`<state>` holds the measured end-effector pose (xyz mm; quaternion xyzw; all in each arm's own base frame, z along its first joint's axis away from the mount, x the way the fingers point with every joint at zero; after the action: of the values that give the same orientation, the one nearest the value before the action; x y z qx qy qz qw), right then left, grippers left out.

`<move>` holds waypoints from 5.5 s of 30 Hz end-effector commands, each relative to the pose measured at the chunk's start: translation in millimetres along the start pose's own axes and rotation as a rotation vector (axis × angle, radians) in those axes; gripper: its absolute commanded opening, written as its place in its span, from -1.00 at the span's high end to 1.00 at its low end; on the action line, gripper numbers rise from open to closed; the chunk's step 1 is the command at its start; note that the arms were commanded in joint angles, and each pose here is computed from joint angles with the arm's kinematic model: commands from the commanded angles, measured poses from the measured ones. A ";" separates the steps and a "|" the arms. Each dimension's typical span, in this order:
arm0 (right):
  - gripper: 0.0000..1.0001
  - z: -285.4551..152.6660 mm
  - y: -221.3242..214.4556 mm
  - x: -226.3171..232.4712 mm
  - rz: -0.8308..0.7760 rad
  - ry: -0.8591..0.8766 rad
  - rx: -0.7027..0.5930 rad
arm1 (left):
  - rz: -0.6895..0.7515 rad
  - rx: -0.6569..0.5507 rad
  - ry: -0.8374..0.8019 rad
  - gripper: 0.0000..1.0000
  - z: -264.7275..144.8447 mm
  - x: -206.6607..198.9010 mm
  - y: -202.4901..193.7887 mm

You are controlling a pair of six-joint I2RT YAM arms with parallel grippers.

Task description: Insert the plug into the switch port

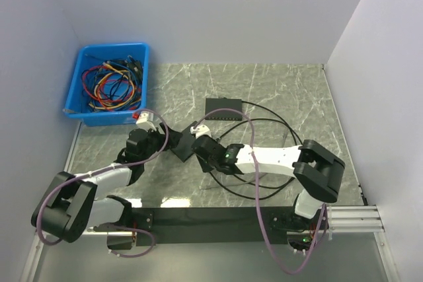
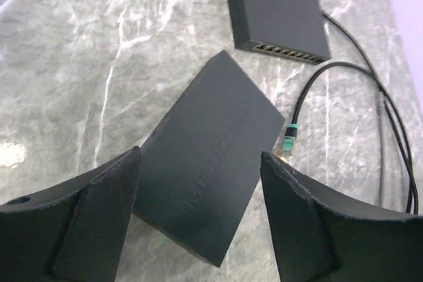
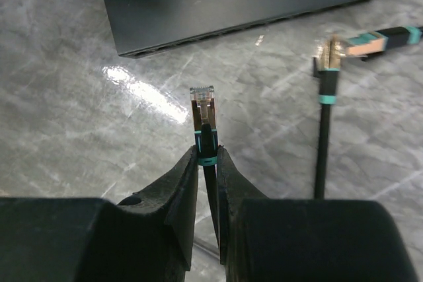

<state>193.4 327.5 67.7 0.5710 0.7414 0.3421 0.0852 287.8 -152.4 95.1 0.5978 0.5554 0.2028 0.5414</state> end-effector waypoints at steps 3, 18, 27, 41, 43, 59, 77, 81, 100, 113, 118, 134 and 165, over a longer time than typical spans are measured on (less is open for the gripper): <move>1.00 2.6 14.3 18.6 -0.033 0.020 -0.009 | -0.029 -0.140 -0.103 -0.58 4.8 -13.8 19.6; 1.00 36.2 -4.3 23.1 -0.081 -0.028 0.108 | -0.086 -0.148 -0.275 -0.52 13.4 -21.2 0.2; 1.00 40.1 2.2 18.9 -0.082 -0.074 0.087 | -0.078 -0.121 -0.282 -0.46 17.4 -18.9 -10.1; 1.00 41.6 11.5 18.5 -0.079 -0.090 0.087 | -0.066 -0.103 -0.332 -0.43 22.5 -23.4 -16.4; 1.00 42.7 14.4 21.0 -0.084 -0.091 0.086 | -0.063 -0.099 -0.349 -0.42 22.0 -25.6 -17.3; 1.00 40.0 13.3 5.7 -0.091 -0.144 0.089 | 0.020 -0.131 -0.261 -0.46 27.4 -16.9 11.0; 1.00 32.1 17.4 6.4 -0.115 -0.134 0.090 | -0.004 0.074 0.003 -0.34 70.0 22.0 2.3; 1.00 33.1 19.0 9.0 -0.117 -0.130 0.093 | -0.013 0.105 -0.031 -0.33 69.6 18.5 -11.4; 1.00 34.4 17.6 21.7 -0.106 -0.080 0.128 | -0.001 0.167 -0.082 -0.25 67.4 6.1 -36.1; 1.00 40.5 16.7 29.7 -0.106 -0.071 0.153 | 0.005 0.174 -0.091 -0.24 67.7 2.6 -37.9; 1.00 42.9 11.7 26.1 -0.111 -0.092 0.175 | 0.007 0.175 -0.090 -0.24 67.4 2.7 -38.0; 1.00 45.0 27.9 24.5 -0.120 -0.151 0.130 | 0.015 0.183 -0.093 -0.21 66.6 0.4 -41.3; 1.00 48.9 51.9 42.4 -0.123 -0.118 0.064 | 0.025 0.224 -0.114 -0.15 72.5 -4.3 -52.4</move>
<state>217.9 353.6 43.4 0.5551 0.8012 0.1913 0.1154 339.9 -184.7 43.7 0.6417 0.5457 0.1480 0.5182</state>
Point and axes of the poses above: each gripper's point midway between its finger pads, its own z axis out along the fingers, its own x axis along the line the jaws close on, y = z × x, the point moved 2 cm from there along -z, back along the fingers, and after that the axes turned 15 degrees about z, right-handed, at the moved point
